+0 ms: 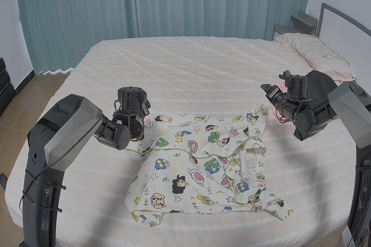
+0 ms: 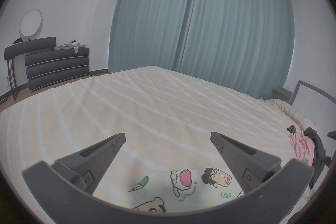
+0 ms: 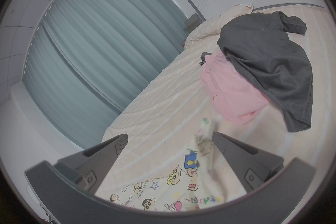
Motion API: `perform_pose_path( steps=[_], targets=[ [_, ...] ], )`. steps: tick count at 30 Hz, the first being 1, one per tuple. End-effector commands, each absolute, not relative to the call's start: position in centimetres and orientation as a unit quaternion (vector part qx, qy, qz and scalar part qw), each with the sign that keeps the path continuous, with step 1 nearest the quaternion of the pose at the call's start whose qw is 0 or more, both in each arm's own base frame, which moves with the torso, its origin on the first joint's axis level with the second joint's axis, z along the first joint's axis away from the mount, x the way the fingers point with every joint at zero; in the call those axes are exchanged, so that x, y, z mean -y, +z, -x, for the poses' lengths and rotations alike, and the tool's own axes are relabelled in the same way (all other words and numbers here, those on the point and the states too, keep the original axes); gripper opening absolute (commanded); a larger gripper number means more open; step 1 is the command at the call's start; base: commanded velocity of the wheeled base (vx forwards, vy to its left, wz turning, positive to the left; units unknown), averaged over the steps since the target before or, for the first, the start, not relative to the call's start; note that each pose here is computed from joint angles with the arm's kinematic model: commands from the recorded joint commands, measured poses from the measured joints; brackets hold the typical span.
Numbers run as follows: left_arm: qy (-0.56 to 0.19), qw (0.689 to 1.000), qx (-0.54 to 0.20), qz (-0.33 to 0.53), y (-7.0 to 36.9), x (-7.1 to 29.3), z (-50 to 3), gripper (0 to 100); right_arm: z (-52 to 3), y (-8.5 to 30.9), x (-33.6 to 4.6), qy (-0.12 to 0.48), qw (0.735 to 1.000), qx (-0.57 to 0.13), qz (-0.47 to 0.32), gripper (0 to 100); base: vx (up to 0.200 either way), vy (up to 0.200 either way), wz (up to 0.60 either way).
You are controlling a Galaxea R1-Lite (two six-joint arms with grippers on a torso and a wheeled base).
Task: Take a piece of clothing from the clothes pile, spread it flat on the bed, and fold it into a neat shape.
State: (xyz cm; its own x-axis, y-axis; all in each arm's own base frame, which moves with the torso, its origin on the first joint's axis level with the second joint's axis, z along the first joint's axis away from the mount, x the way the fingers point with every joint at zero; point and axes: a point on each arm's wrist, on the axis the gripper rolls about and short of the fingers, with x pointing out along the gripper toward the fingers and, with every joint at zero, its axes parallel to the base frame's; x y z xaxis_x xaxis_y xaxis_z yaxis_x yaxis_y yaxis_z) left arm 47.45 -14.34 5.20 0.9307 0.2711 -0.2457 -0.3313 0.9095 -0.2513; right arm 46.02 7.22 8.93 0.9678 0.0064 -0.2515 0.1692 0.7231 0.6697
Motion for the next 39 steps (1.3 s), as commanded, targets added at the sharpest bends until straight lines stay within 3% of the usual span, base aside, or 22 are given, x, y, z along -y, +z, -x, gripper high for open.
perform_pose_path(
  steps=[1,5,12,18,27,34,39],
  targets=[
    [0.162,0.968,-0.093,0.167,7.5,13.3,-46.5,100,-45.6,9.5,-5.3,-0.060,0.919,-0.117,-0.372,100,0.000,0.000,0.00],
    [0.166,0.962,-0.099,0.191,9.5,12.5,-44.1,100,-43.3,8.6,-3.0,-0.062,0.912,-0.157,-0.373,100,0.000,0.000,0.00],
    [0.144,0.954,-0.126,0.230,11.6,11.7,-38.6,100,-35.0,7.5,-0.9,0.021,0.904,-0.247,-0.348,100,0.000,0.000,0.00],
    [0.120,0.931,-0.197,0.282,9.5,12.0,-33.1,100,-28.5,3.9,-0.4,0.074,0.897,-0.312,-0.305,100,0.000,0.000,0.00],
    [0.104,0.912,-0.245,0.313,7.7,13.2,-30.5,100,-27.9,-0.4,-2.9,0.087,0.864,-0.397,-0.297,100,0.000,0.000,0.00],
    [0.107,0.907,-0.252,0.321,7.3,13.2,-30.2,100,-29.6,-1.0,-4.7,0.118,0.873,-0.375,-0.289,100,0.000,0.000,0.00],
    [0.107,0.906,-0.254,0.321,7.2,13.2,-30.1,100,-30.3,-1.8,-6.6,0.122,0.857,-0.388,-0.318,100,0.000,0.000,0.00]
  ],
)
